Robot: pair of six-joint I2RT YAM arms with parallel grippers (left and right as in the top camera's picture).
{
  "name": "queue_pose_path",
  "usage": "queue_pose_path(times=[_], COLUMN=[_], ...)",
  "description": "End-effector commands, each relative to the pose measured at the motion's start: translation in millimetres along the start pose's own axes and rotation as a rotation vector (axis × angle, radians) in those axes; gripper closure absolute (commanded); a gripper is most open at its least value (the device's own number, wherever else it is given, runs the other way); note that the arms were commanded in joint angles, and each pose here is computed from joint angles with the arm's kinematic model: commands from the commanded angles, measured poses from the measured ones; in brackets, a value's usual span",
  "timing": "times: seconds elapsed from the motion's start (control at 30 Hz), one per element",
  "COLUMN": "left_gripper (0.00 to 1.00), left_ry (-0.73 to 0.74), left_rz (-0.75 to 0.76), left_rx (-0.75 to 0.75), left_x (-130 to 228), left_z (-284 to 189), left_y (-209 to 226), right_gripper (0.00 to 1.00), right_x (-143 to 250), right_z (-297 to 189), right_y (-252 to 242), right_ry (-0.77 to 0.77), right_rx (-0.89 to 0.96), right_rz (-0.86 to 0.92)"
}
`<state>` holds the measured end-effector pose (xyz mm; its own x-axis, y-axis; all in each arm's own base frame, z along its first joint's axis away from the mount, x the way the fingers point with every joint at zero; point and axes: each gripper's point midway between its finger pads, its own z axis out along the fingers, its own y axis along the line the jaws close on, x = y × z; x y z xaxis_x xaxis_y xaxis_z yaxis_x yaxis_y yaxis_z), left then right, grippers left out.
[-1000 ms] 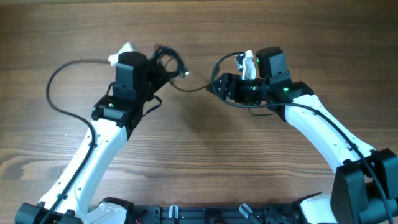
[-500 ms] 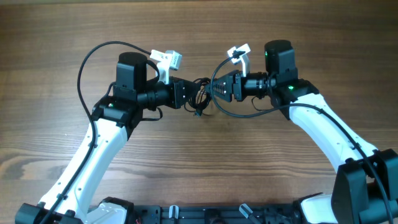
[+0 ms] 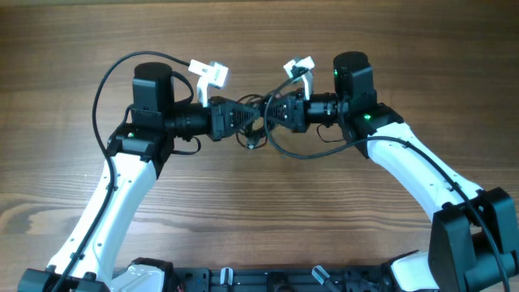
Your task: Untangle cables
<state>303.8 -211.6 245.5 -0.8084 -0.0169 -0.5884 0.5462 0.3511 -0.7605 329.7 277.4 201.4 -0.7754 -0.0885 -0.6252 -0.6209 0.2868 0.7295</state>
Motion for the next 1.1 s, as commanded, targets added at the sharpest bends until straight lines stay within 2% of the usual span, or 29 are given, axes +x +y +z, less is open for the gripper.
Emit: queue_pose_path(times=[0.0, 0.03, 0.1, 0.13, 0.17, 0.23, 0.27, 0.33, 0.37, 0.4, 0.47, 0.7, 0.73, 0.77, 0.8, 0.83, 0.87, 0.9, 0.97, 1.03, 1.07], left_gripper=[0.63, 0.63, 0.59, 0.39, 0.24, 0.00, 0.00, 0.00, 0.04, 0.22, 0.31, 0.25, 0.33, 0.46, 0.68, 0.82, 0.96, 0.96, 0.96, 0.96, 0.96], left_ry=[0.012, 0.002, -0.069, -0.140, -0.172, -0.219, -0.220, -0.204, -0.203, -0.211, -0.227, -0.143, -0.148, -0.150, -0.157, -0.172, -0.189, -0.203, -0.219, -0.193, -0.161], left_rz=[-0.007, -0.033, -0.245, -0.422, -0.495, -0.626, -0.697, -0.745, -0.751, -0.780, -0.823, -0.775, -0.784, -0.793, -0.800, -0.802, -0.801, -0.799, -0.742, -0.583, -0.479], left_rx=[-0.046, -0.113, -0.358, -0.525, -0.579, -0.557, -0.525, -0.481, -0.480, -0.484, -0.471, -0.472, -0.515, -0.542, -0.565, -0.585, -0.595, -0.590, -0.596, -0.582, -0.532], left_x=[5, 5, 5, 9, 11, 8, 10, 12, 12, 13, 10, 23, 27, 30, 31, 30, 28, 24, 15, 6, 1], left_z=[2, 1, -9, -23, -28, -27, -24, -19, -18, -17, -14, 27, 29, 29, 28, 25, 22, 20, 9, -6, -12], left_y=[4, 16, 59, 87, 96, 94, 90, 82, 82, 82, 82, 92, 104, 113, 120, 126, 129, 130, 137, 139, 133], right_gripper=[0.96, 0.96, 0.96, 0.96, 0.96, 0.95, 0.95, 0.93, 0.91, 0.90, 0.91, 0.91, 0.91, 0.90, 0.88, 0.85, 0.79, 0.72, 0.48, 0.12, 0.05], right_x=[-6, -8, -11, -11, -11, -8, -5, 5, 8, 8, 10, 14, 14, 15, 15, 17, 21, 24, 25, 26, 27], right_z=[0, 0, -3, -5, -6, -8, -9, -12, -13, -12, -10, -5, -5, -4, -4, -3, -4, -4, -4, -12, -18], right_y=[-13, -18, -32, -43, -47, -57, -63, -72, -73, -72, -70, -58, -55, -54, -52, -51, -51, -52, -52, -58, -64], right_ry=[-0.035, -0.052, -0.101, -0.137, -0.155, -0.183, -0.201, -0.227, -0.225, -0.217, -0.194, -0.138, -0.124, -0.114, -0.096, -0.081, -0.069, -0.062, -0.042, -0.009, -0.010], right_rx=[0.052, 0.076, 0.145, 0.194, 0.216, 0.262, 0.293, 0.338, 0.347, 0.347, 0.347, 0.291, 0.279, 0.274, 0.267, 0.264, 0.269, 0.276, 0.282, 0.297, 0.311], right_rz=[0.310, 0.373, 0.528, 0.643, 0.689, 0.785, 0.865, 1.048, 1.079, 1.053, 0.981, 0.984, 0.967, 0.937, 0.880, 0.849, 0.854, 0.865, 0.750, 0.518, 0.506])
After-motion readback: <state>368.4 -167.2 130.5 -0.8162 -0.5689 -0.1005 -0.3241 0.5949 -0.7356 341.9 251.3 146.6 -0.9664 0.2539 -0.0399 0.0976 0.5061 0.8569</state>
